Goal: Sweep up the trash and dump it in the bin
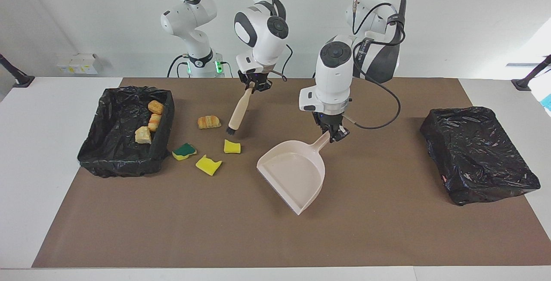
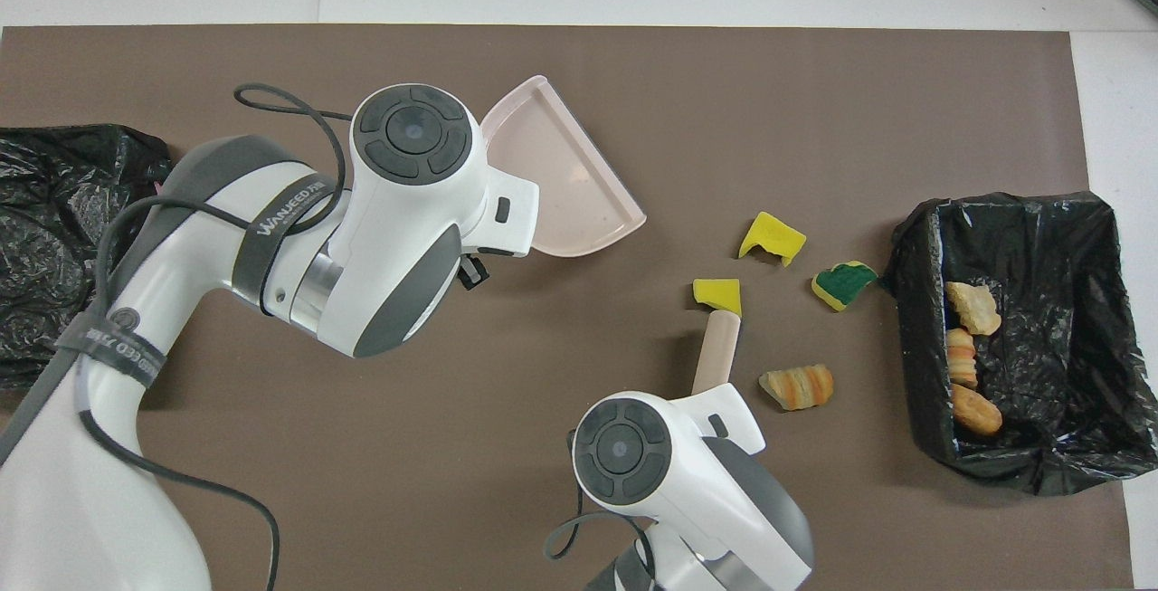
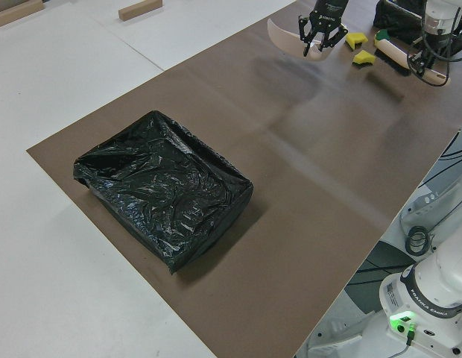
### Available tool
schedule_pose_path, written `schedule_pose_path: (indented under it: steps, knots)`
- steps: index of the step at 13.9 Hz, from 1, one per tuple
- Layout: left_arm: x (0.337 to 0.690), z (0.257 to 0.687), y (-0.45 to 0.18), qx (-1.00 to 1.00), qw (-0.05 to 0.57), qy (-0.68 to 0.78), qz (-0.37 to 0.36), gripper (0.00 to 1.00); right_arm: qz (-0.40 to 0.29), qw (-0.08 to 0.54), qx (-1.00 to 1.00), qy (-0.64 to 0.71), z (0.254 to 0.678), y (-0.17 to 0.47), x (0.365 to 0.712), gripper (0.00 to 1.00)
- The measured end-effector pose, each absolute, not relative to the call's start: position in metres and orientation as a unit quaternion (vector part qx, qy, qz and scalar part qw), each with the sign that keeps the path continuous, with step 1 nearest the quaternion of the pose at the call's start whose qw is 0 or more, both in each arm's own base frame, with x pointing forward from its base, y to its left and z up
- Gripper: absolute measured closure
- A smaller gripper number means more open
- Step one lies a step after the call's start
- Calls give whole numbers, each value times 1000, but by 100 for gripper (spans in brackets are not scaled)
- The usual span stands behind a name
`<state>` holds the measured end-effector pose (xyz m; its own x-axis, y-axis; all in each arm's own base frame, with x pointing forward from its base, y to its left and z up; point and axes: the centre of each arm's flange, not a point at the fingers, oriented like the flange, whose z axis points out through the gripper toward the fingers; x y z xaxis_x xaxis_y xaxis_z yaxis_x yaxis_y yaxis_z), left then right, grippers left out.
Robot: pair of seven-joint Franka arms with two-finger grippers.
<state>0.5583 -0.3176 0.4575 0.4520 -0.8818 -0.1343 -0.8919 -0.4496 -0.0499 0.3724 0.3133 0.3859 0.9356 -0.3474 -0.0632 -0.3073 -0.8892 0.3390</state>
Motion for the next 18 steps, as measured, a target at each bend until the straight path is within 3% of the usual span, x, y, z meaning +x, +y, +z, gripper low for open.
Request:
schedule_pose_path:
  steps: [3,10,18]
  knots:
    - [555,465,-302,-788,49,610,71,68,-67,163,972,-157,388,306,378,74]
    - [586,445,-214,-705,13,702,99,68,-68,159,973,-153,392,299,385,74]
    - [567,429,-224,-681,10,726,95,68,-67,158,973,-153,394,300,385,74]
